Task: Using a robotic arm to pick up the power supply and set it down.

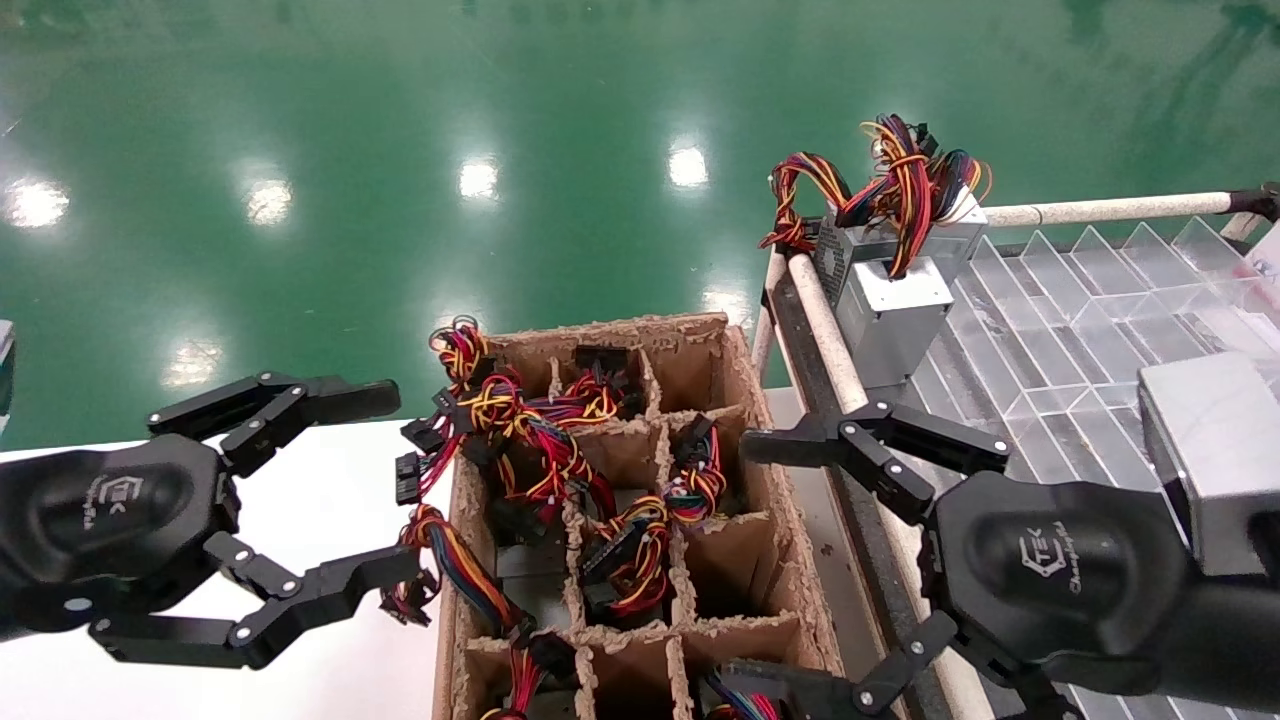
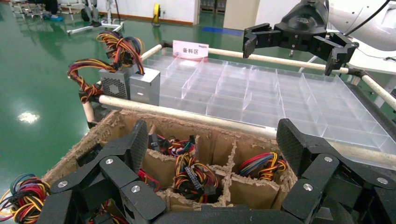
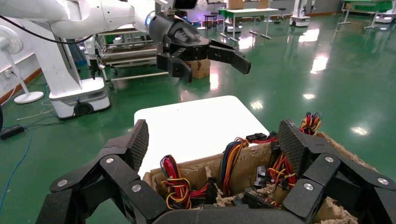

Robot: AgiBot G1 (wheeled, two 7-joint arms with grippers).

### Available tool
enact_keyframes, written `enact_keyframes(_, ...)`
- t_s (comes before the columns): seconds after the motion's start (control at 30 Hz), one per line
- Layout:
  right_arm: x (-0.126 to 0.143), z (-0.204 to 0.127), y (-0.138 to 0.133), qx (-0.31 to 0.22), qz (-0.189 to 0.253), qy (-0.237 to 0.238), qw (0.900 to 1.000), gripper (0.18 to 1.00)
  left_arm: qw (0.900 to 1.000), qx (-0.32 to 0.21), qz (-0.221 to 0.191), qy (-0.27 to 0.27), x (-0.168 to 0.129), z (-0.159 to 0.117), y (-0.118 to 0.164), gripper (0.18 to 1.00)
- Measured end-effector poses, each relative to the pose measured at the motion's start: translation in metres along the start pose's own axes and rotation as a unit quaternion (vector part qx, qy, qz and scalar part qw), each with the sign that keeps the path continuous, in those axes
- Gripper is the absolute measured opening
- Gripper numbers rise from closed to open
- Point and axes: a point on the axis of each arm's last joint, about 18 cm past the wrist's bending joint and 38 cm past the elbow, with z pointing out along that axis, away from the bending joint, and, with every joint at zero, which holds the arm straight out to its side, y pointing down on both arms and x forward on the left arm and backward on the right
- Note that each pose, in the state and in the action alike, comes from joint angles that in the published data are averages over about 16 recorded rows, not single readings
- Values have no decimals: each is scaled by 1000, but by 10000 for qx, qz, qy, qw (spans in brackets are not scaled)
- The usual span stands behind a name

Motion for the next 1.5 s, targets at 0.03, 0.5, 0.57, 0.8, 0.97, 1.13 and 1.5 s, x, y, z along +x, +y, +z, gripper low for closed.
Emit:
enact_keyframes(0.03,0,0,0,0,0,0,10000,1000,10000,0,0,0,0,0,0,1001)
enact_keyframes(0.5,5,0,4,-244,-88,121,9996,1000,10000,0,0,0,0,0,0,1001)
enact_keyframes(0.57,7,1,7,-394,-156,162,9990,1000,10000,0,0,0,0,0,0,1001)
enact_keyframes(0.8,22,11,20,-1154,-525,303,9915,1000,10000,0,0,0,0,0,0,994)
enact_keyframes(0.97,35,25,31,-1764,-904,315,9796,1000,10000,0,0,0,0,0,0,976)
enact_keyframes(1.13,50,41,41,-2305,-1325,281,9636,995,10000,0,0,0,0,0,0,938)
enact_keyframes(1.5,79,77,51,-3024,-2083,298,9297,924,10000,0,0,0,0,0,0,768)
